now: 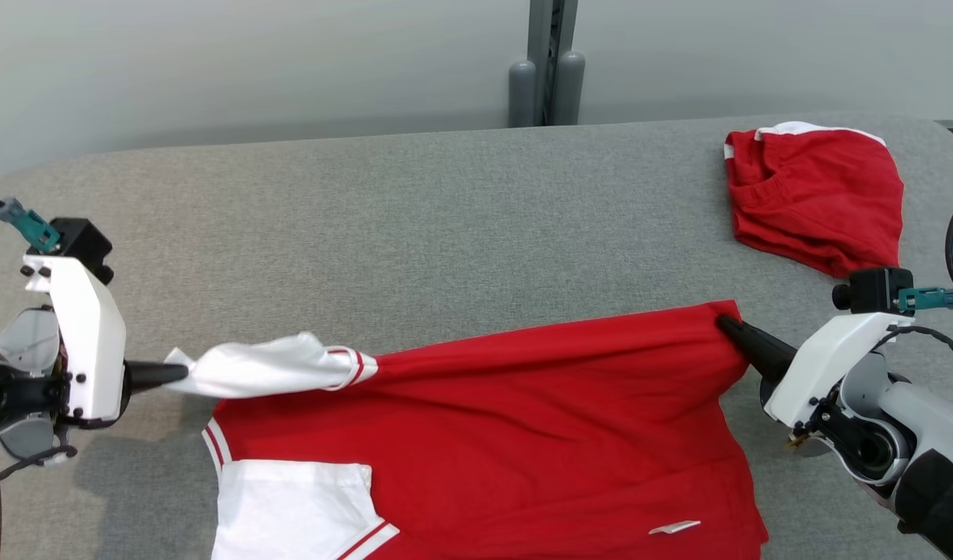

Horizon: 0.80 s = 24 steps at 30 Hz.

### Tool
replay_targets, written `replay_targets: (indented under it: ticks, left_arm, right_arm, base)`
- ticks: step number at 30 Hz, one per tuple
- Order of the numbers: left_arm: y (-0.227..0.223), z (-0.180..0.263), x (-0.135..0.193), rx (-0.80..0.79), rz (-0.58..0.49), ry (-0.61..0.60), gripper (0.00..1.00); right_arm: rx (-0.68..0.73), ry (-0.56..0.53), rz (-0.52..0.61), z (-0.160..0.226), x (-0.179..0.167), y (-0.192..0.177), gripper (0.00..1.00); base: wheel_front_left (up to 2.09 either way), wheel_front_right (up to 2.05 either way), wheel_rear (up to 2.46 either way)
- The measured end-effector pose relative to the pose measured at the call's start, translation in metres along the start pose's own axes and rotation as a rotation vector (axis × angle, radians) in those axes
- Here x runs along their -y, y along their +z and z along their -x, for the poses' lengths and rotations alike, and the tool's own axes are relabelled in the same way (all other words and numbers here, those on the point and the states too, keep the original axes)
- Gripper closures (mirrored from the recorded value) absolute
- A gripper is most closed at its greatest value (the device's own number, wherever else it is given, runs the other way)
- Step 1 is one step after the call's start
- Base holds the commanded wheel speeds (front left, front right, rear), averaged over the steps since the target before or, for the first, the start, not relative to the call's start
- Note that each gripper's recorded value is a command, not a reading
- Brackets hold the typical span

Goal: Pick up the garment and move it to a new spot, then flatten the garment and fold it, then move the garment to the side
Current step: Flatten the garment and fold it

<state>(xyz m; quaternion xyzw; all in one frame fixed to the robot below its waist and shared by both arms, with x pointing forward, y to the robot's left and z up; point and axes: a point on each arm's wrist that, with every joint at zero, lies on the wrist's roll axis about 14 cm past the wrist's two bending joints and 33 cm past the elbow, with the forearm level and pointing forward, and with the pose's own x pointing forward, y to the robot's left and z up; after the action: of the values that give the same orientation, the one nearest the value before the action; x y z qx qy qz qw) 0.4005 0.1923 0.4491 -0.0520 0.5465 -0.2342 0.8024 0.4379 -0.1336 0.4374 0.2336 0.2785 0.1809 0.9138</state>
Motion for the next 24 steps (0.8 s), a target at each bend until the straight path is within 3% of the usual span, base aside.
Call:
replay_targets:
  ticks: [24]
  left_arm:
    - [-0.066, 0.002, 0.017, -0.177, 0.076, -0.082, 1.00]
  right_arm:
    - [-0.180, 0.058, -0.029, 0.019, -0.008, -0.028, 1.00]
  base:
    - [0.00, 0.00, 0.00]
